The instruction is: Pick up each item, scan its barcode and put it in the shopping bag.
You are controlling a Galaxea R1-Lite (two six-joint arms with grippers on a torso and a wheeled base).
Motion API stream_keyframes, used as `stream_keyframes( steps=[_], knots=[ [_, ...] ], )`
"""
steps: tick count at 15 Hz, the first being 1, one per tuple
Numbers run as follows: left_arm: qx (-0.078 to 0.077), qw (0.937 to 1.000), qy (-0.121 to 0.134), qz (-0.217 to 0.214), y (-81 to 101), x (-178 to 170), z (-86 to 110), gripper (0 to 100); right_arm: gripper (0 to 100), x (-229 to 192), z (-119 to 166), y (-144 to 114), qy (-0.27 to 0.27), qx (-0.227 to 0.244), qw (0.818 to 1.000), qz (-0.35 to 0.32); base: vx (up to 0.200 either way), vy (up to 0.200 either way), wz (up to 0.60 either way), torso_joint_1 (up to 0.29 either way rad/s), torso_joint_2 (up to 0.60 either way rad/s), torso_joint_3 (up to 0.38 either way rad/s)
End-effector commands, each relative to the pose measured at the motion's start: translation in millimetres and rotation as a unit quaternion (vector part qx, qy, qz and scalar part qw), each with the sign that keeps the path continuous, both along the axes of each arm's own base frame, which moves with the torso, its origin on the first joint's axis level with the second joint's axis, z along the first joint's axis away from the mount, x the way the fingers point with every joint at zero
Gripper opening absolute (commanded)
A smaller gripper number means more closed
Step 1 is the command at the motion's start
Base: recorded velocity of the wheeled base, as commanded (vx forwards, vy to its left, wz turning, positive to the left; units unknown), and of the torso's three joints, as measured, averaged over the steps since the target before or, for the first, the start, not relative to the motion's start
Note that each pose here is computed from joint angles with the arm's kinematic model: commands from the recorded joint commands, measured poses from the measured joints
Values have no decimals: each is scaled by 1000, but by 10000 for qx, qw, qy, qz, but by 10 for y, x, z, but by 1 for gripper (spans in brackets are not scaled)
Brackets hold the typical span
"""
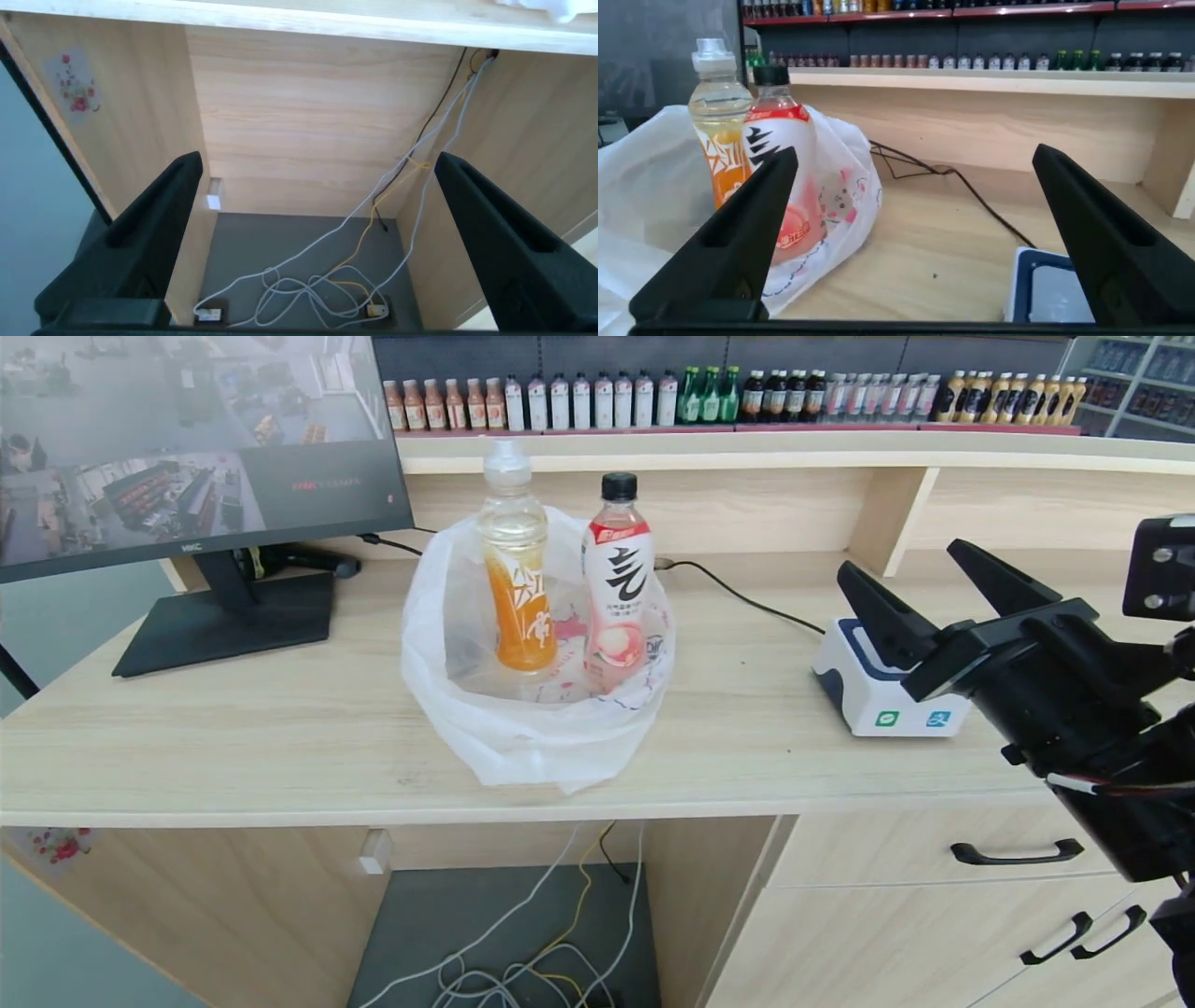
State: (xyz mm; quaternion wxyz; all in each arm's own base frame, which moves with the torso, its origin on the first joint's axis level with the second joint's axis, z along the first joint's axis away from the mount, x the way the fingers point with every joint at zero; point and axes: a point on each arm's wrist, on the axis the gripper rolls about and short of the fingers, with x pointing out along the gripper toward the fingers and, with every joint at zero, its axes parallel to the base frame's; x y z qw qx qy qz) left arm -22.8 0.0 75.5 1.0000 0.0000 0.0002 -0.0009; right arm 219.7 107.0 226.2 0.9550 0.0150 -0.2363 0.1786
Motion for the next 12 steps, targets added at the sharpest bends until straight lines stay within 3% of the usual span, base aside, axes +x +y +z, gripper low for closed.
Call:
stream_keyframes(
  steps=[1,12],
  knots=[
    [0,10000,-2,1,0,0,0,100,100,-40,18,-17,-48,-14,10000,-12,0,-200,0,-2,-12,2],
    [8,10000,-2,1,0,0,0,100,100,-53,29,-24,-69,-4,10000,-12,0,-200,0,1,-2,5]
  ],
)
